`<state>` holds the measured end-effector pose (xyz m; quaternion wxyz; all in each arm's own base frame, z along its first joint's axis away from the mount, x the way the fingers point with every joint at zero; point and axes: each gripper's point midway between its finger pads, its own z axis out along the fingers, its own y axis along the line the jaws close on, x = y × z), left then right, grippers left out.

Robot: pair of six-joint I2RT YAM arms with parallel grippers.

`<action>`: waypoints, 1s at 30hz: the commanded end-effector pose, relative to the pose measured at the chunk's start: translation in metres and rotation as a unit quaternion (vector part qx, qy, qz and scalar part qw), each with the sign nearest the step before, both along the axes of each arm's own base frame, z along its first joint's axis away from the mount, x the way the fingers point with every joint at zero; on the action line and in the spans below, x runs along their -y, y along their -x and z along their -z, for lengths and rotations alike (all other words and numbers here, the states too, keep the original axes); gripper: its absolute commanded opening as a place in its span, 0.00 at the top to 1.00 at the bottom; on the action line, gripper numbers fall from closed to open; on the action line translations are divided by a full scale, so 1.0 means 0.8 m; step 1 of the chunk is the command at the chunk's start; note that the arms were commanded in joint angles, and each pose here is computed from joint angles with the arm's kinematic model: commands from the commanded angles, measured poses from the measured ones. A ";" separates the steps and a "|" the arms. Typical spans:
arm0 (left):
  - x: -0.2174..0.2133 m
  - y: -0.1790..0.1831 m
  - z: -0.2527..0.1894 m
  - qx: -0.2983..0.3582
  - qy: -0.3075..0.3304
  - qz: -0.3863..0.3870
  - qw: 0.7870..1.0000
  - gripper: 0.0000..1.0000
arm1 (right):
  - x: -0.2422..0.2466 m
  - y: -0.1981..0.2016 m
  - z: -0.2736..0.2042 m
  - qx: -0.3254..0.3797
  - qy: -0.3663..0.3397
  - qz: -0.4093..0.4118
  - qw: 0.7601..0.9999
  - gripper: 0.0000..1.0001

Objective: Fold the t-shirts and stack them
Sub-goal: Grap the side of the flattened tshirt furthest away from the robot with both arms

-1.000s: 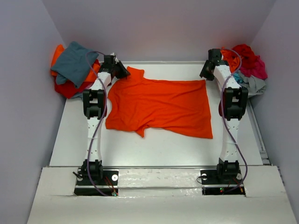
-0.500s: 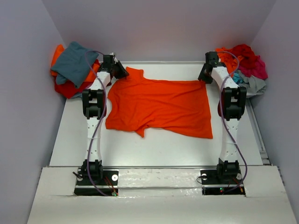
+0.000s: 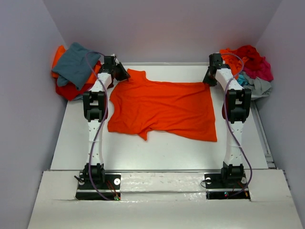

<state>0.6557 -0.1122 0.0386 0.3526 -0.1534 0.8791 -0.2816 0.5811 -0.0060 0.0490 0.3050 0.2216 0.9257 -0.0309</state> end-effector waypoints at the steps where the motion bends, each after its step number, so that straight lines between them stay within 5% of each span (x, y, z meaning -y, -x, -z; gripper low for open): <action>1: -0.017 0.004 -0.043 0.016 -0.019 -0.009 1.000 0.72 | 0.057 0.020 0.021 -0.038 0.025 0.063 0.997 0.65; 21: -0.019 0.006 -0.041 0.013 -0.027 -0.009 1.000 0.73 | 0.057 0.015 0.026 -0.039 0.027 0.056 0.997 0.76; 30: -0.022 0.007 -0.047 0.015 -0.034 -0.011 0.999 0.84 | 0.055 0.009 0.014 -0.028 0.023 0.052 0.998 0.80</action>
